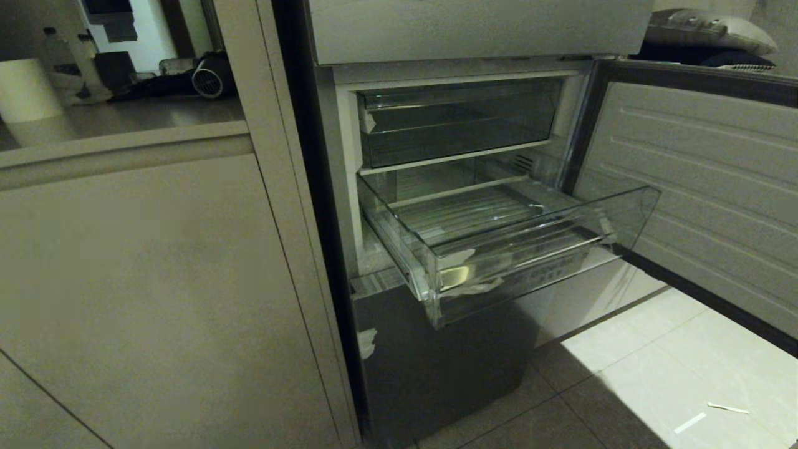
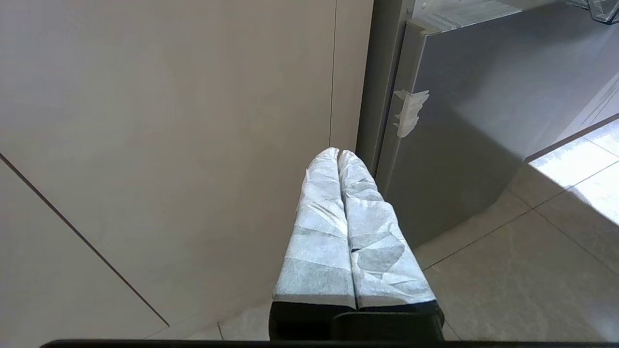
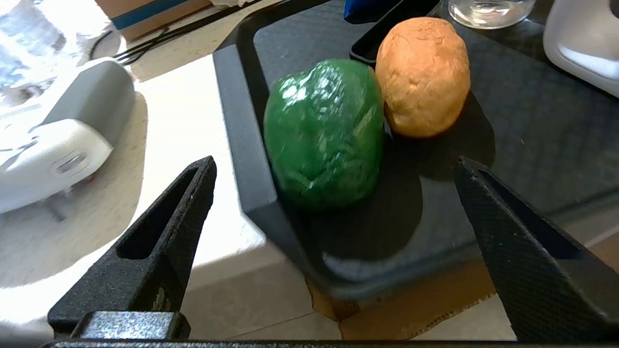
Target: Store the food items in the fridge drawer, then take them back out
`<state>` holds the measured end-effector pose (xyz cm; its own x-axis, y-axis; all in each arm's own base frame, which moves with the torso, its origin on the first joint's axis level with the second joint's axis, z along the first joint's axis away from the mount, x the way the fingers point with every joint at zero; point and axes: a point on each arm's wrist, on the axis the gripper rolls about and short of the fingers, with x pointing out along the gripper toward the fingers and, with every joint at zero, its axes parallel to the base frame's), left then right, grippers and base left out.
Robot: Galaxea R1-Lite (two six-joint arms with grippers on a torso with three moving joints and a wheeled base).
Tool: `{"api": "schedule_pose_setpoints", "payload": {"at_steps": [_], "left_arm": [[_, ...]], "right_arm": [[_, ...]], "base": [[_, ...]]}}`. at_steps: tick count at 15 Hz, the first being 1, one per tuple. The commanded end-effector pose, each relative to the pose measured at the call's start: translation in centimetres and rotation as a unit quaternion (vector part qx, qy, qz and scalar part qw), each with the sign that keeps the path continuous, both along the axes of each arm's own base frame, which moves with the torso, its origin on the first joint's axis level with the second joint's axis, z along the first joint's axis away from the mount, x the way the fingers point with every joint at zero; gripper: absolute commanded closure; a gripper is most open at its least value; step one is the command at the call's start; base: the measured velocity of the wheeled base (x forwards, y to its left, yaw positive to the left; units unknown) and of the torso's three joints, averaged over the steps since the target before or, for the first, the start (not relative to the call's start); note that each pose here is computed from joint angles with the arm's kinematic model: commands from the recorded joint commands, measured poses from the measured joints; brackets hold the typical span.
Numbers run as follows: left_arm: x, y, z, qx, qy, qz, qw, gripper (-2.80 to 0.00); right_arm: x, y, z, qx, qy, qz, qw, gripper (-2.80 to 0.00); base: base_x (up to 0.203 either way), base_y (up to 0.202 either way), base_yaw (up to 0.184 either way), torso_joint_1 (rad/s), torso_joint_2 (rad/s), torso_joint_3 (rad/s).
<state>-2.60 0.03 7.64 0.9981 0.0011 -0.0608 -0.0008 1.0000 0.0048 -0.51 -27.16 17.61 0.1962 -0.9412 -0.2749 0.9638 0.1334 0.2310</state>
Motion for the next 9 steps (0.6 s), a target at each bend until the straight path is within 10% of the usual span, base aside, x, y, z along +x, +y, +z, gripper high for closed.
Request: {"api": "schedule_pose_setpoints", "payload": {"at_steps": [1,9], "left_arm": [[0.0,0.0,0.0,0.000,0.001,0.000,1.0000,0.00],[0.0,0.0,0.0,0.000,0.000,0.000,1.0000,0.00]], "right_arm": [[-0.1,-1.6,-0.9,0.014,-0.001,0.002,1.000,-2.80],[0.9,-4.4,-2.4,0.007,-0.005,0.023,1.000,-2.80]], "base": [[0.000,0.000,0.000,0.000,0.00,0.000],[0.000,0.000,0.000,0.000,0.00,0.000]]}}
